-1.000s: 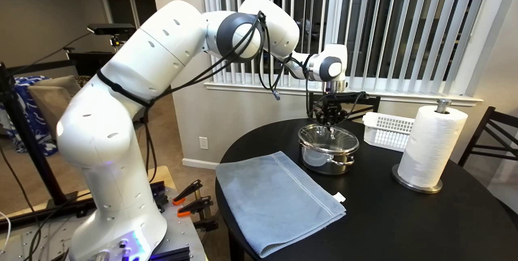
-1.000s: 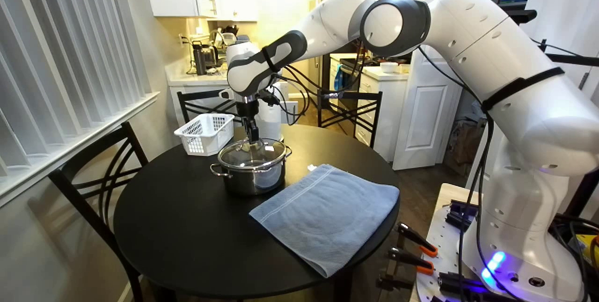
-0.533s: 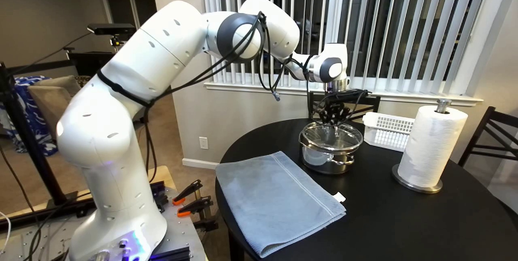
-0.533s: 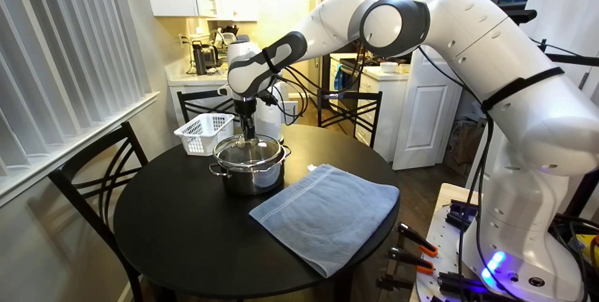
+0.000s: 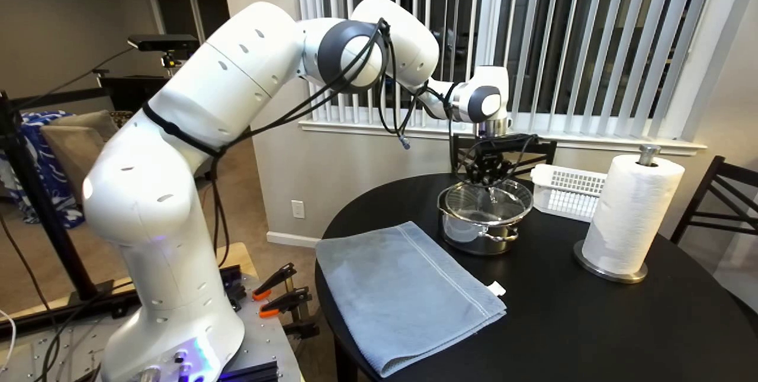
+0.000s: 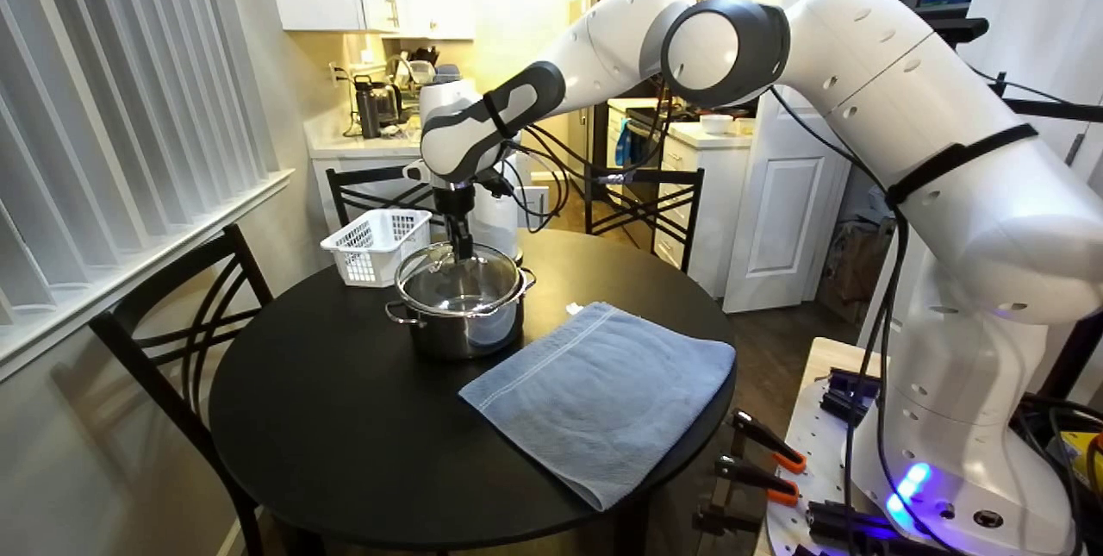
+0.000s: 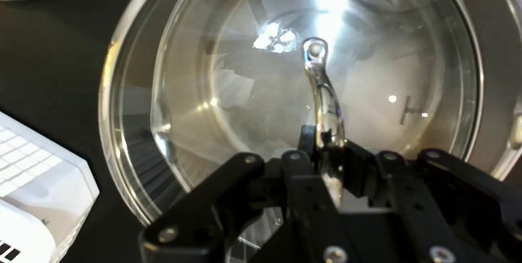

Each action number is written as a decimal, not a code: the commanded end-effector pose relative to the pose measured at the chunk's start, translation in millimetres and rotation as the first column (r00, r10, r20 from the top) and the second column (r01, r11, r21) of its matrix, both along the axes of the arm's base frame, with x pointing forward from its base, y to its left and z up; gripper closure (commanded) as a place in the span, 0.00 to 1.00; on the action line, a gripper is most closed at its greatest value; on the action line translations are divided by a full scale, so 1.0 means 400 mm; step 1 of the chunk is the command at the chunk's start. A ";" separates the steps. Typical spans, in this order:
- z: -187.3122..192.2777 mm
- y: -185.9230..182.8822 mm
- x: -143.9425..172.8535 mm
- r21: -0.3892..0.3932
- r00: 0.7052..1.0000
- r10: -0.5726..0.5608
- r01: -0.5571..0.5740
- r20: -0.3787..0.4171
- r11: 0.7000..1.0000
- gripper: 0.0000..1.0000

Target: Put the glass lid on the silver pot

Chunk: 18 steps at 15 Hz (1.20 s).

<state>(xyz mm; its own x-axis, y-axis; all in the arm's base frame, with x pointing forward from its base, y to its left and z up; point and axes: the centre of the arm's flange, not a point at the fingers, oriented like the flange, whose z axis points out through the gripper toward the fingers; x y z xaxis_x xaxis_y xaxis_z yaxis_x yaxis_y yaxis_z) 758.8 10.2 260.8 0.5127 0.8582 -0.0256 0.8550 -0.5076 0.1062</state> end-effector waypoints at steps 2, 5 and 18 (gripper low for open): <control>0.033 -0.003 -0.022 -0.002 0.998 0.000 0.000 -0.066 1.000 0.98; 0.053 -0.002 -0.028 -0.007 0.996 -0.004 0.003 -0.084 1.000 0.98; 0.071 -0.003 -0.030 0.018 0.988 -0.018 0.021 -0.152 1.000 0.98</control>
<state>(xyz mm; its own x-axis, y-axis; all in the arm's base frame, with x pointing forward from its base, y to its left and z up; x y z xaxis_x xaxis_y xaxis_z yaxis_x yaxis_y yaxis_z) 749.7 10.8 267.0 0.5160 0.8518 -0.0906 0.8556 -0.5175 0.0076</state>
